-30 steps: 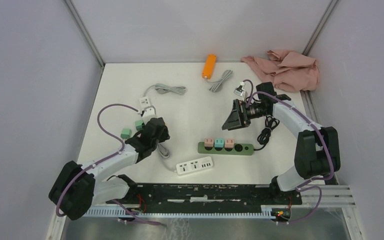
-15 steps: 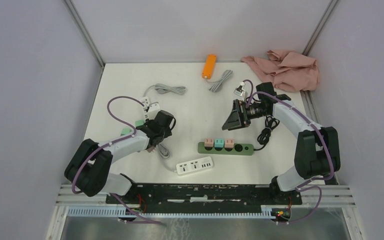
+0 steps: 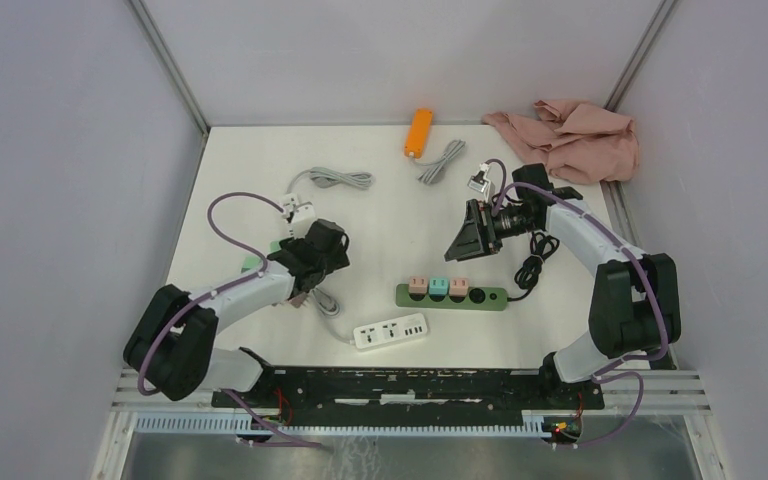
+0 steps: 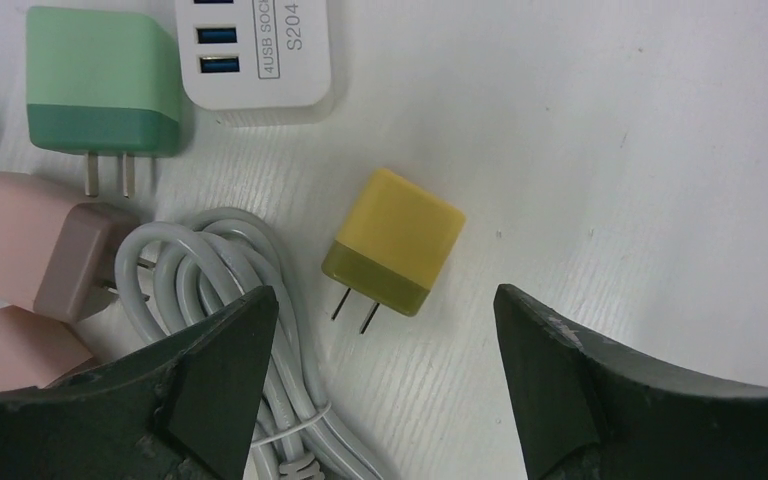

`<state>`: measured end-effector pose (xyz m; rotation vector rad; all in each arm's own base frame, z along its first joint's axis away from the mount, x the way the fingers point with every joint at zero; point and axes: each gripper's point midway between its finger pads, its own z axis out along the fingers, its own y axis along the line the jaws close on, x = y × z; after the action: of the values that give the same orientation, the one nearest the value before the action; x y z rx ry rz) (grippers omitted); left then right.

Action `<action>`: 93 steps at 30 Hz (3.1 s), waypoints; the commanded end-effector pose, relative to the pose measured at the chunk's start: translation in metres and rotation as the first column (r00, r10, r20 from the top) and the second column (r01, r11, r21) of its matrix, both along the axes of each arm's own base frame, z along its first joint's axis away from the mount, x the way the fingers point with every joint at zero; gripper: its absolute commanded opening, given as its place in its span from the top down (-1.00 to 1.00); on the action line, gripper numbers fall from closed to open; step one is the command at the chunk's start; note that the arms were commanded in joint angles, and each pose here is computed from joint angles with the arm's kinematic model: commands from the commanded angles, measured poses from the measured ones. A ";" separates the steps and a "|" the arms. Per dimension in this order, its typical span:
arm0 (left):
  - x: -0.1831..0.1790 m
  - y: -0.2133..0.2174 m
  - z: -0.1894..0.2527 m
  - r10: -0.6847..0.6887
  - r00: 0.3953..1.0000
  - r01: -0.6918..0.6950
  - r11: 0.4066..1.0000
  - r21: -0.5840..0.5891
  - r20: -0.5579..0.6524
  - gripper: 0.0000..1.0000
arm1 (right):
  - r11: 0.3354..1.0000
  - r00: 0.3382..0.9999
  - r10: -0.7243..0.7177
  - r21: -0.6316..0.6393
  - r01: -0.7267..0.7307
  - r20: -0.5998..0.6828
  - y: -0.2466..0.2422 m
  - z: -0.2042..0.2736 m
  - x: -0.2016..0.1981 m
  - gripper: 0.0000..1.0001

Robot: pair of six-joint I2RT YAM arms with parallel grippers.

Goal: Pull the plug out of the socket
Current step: Place the plug at the center of the board, then remove the plug from the socket.

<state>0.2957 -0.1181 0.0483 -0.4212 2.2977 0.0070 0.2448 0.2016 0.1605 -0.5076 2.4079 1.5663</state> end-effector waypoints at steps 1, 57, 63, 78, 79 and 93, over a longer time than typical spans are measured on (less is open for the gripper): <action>0.005 -0.002 0.029 0.017 0.997 -0.012 0.998 -0.063 0.078 -0.72 | 0.999 0.996 0.026 0.027 -0.028 0.089 0.001 0.019 0.007 -0.99; -0.136 -0.198 0.119 -0.804 -0.131 0.925 0.111 0.363 0.580 -0.84 | 0.873 0.400 0.487 -0.417 -0.253 0.776 -0.038 -0.025 -0.027 -1.00; -0.131 -0.197 0.108 -0.819 -0.194 0.880 0.098 0.464 0.540 -0.88 | 0.826 0.332 0.563 -0.509 -0.242 0.756 -0.031 -0.052 -0.016 -0.98; -0.088 -0.219 0.082 -0.852 -0.222 0.849 0.070 0.523 0.474 -0.76 | 0.751 0.316 0.660 -0.591 -0.295 0.681 -0.007 -0.083 -0.015 -0.33; -0.086 -0.221 0.082 -0.851 -0.224 0.849 0.069 0.524 0.475 -0.75 | 0.745 0.317 0.666 -0.594 -0.302 0.675 -0.007 -0.084 -0.017 -0.25; -0.081 -0.243 0.064 -0.802 -0.318 0.861 -0.020 0.509 0.506 -0.63 | 0.694 0.255 0.717 -0.627 -0.355 0.649 -0.010 -0.084 -0.024 0.97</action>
<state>0.2164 -0.3433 0.0813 1.2377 1.3458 -0.8275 0.2192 0.1898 0.0668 -1.8366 1.6985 0.5960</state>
